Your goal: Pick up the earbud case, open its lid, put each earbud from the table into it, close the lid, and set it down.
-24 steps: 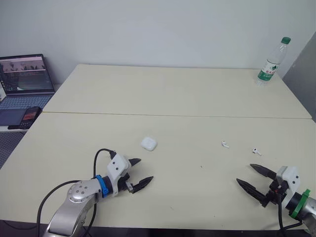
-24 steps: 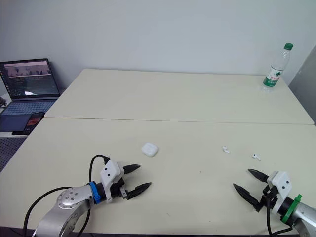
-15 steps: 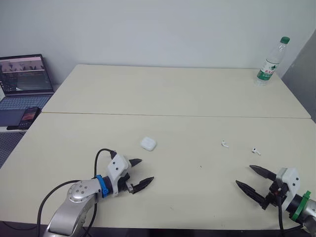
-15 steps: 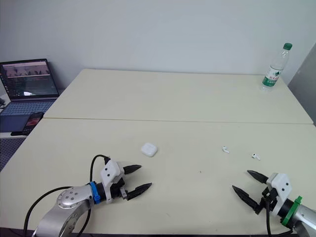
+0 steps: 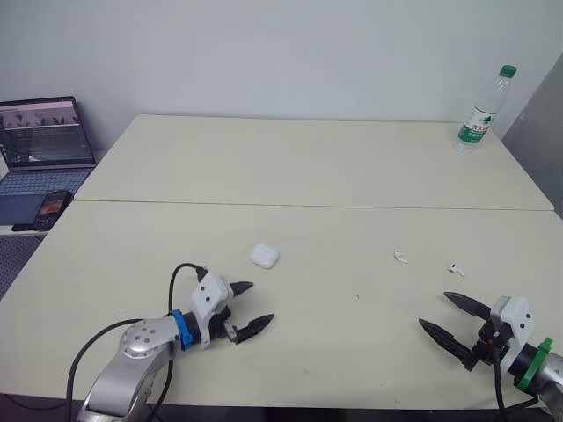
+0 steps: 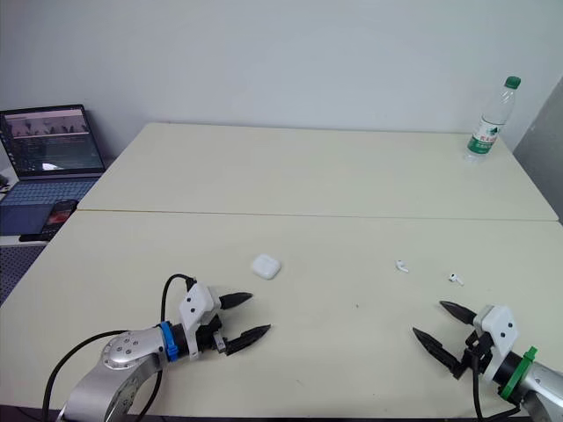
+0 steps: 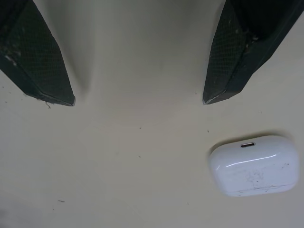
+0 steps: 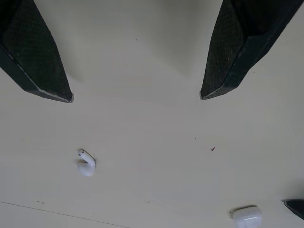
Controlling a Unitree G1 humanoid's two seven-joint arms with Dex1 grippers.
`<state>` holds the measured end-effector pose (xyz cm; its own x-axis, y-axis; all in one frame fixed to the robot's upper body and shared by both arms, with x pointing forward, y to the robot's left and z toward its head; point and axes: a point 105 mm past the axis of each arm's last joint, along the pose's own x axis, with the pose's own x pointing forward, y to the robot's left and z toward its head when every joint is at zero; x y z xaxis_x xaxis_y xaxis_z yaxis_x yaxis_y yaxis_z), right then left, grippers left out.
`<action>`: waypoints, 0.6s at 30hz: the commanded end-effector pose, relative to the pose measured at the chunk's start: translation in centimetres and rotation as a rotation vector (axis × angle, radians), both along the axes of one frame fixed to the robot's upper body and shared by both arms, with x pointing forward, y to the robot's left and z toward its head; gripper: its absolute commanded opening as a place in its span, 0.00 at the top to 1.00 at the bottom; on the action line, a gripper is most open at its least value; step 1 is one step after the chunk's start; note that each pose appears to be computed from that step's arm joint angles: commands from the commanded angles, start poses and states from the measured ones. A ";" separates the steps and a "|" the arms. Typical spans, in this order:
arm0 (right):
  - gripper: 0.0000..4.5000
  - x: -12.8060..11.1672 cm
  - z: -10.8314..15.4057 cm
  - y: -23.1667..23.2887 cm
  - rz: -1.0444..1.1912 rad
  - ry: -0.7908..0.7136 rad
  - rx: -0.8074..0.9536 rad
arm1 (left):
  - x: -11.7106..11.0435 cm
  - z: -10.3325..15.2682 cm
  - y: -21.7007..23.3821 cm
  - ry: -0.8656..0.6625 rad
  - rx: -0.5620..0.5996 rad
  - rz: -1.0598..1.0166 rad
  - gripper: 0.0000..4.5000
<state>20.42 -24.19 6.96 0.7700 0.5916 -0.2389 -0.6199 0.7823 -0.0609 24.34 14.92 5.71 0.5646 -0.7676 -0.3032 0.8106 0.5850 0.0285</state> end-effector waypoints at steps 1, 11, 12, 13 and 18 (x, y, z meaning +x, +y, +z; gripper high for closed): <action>0.01 0.1 1.4 0.6 0.039 -0.052 0.002 | 0.3 1.6 0.3 -0.049 -0.025 0.014 0.00; 0.01 -0.6 3.6 3.9 0.193 -0.114 0.069 | 2.2 5.7 0.4 -0.106 -0.167 0.138 0.00; 0.01 -0.5 3.8 4.1 0.200 -0.118 0.075 | 2.6 6.0 0.3 -0.114 -0.171 0.154 0.00; 0.01 -0.4 4.1 4.5 0.212 -0.128 0.080 | 3.2 6.3 0.1 -0.127 -0.165 0.181 0.00; 0.01 -0.2 5.5 6.1 0.262 -0.158 0.114 | 5.1 5.6 -1.2 -0.131 -0.099 0.269 0.00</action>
<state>20.40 -18.85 11.25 0.6336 0.7697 -0.0781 -0.7736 0.6296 -0.0711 29.13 14.04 11.39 0.7636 -0.6330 -0.1274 0.6403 0.7677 0.0231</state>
